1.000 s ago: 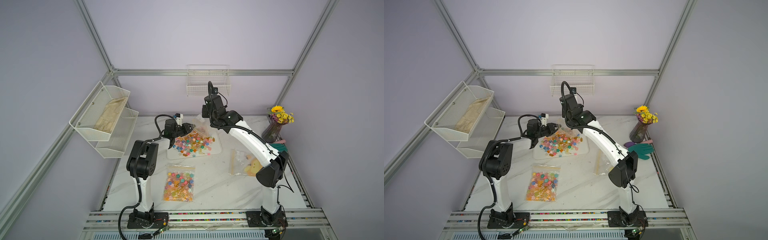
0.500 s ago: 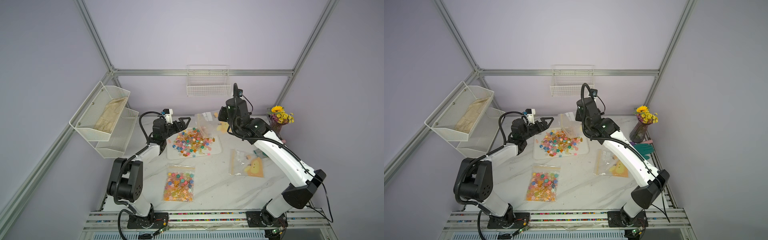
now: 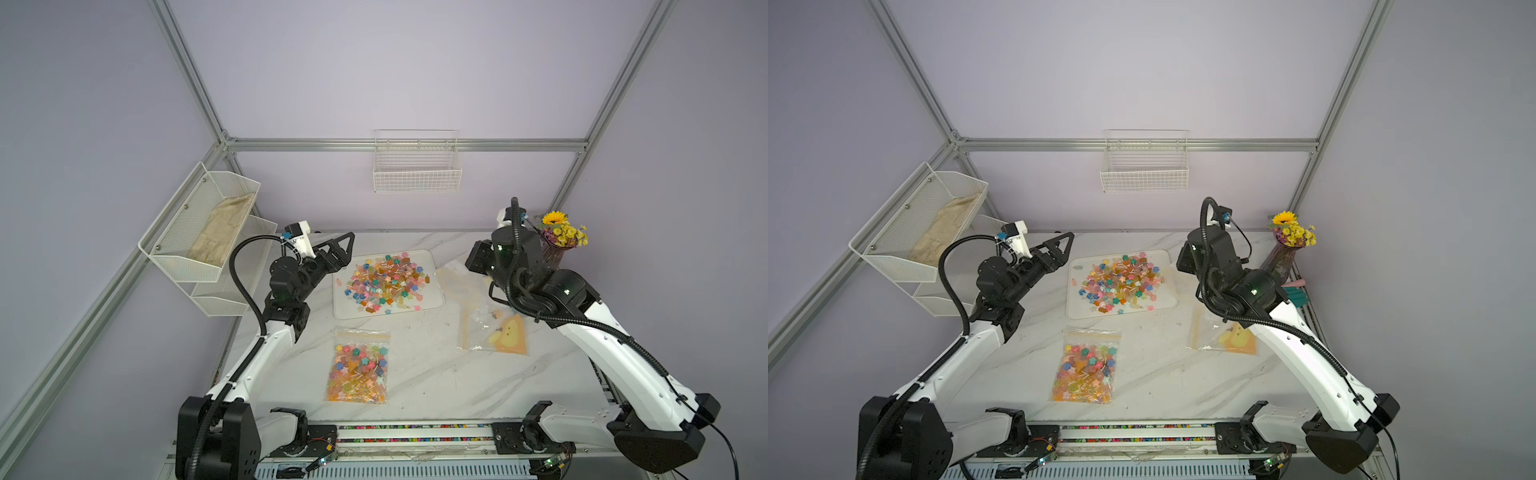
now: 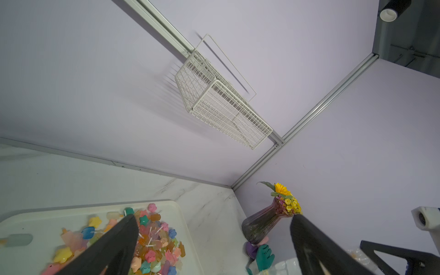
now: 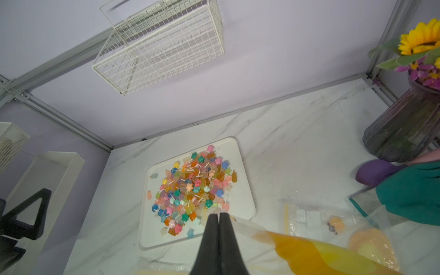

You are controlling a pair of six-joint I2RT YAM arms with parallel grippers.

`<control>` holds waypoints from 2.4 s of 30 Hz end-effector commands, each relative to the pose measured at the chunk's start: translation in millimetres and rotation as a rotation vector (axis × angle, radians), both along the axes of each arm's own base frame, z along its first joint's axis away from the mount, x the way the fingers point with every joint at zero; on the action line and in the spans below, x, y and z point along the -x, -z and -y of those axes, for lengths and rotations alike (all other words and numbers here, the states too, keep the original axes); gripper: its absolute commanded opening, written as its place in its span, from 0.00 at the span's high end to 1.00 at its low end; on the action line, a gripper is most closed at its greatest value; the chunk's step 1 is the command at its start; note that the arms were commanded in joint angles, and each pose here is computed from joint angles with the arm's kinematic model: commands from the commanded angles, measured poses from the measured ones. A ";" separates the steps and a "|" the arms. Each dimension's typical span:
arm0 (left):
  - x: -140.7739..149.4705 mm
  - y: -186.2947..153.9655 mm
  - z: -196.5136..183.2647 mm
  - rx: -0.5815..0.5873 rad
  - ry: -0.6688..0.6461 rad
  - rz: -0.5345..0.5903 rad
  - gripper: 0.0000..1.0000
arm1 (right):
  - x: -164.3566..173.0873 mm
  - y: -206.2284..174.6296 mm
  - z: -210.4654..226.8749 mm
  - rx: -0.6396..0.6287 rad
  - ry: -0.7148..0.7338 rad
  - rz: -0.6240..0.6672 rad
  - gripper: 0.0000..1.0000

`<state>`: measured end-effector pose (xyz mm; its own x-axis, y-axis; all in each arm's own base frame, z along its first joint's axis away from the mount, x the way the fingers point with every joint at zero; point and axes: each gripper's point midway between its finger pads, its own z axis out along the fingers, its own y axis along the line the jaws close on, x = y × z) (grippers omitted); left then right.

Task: Pour candies out of the ziploc bag
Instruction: Place the ziploc bag in the ziploc bag, then adjust the ziploc bag at the center of the board.

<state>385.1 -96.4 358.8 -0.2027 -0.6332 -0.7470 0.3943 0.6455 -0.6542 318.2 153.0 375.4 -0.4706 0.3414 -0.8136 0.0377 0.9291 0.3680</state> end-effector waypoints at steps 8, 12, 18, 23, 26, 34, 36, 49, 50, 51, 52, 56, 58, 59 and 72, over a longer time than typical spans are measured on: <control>10.1 33.6 -19.1 -0.010 -0.051 -0.154 0.00 | 57.1 50.3 -15.1 -0.113 -0.170 -0.277 1.00; 16.5 27.7 6.5 -0.071 0.113 -0.098 0.00 | 69.0 81.6 -14.5 -0.107 -0.166 -0.385 1.00; 21.7 22.0 21.9 -0.067 0.221 -0.056 0.00 | 64.3 140.0 -10.7 -0.021 -0.108 -0.506 1.00; 24.6 23.1 26.1 -0.071 0.252 -0.055 0.00 | 37.0 165.7 15.6 0.077 0.050 -0.513 1.00; 24.9 26.3 27.0 -0.072 0.258 -0.063 0.00 | 18.3 174.8 42.0 0.122 0.165 -0.494 1.00; 25.1 33.4 30.4 -0.070 0.282 -0.083 0.00 | -16.6 189.6 85.7 0.210 0.365 -0.450 0.99; 25.6 35.5 30.1 -0.069 0.283 -0.097 0.00 | -22.8 189.4 92.4 0.226 0.402 -0.437 0.93; 37.4 101.1 -8.1 -0.181 0.054 -0.498 0.00 | -47.0 145.9 98.2 0.183 0.429 -0.282 0.38; 39.5 104.2 -10.0 -0.178 0.043 -0.516 0.00 | -48.8 140.5 91.8 0.170 0.385 -0.260 0.38; 41.9 108.6 -12.5 -0.172 0.028 -0.540 0.00 | -48.5 130.2 82.8 0.140 0.315 -0.226 0.38; 44.6 114.1 -15.0 -0.167 0.013 -0.568 0.00 | -49.7 123.1 69.8 0.117 0.230 -0.198 0.38; 57.8 144.7 -27.5 -0.144 -0.063 -0.725 0.00 | -44.5 113.7 35.6 0.076 0.031 -0.164 0.38; 68.2 164.6 -34.3 -0.115 -0.111 -0.831 0.00 | -41.3 117.6 27.9 0.078 0.000 -0.177 0.38; 73.5 173.9 -36.3 -0.093 -0.130 -0.878 0.00 | -40.3 120.9 25.2 0.081 -0.006 -0.185 0.38; 118.7 221.4 -40.7 -0.011 -0.484 -1.296 0.10 | -31.9 148.3 6.1 0.142 0.037 -0.168 0.39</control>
<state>262.3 -65.1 109.7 -0.6371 -0.7516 -0.1708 -0.6476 0.6421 -0.4102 345.4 152.1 220.9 -0.6433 0.2157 -0.7346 0.0889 0.9740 0.2082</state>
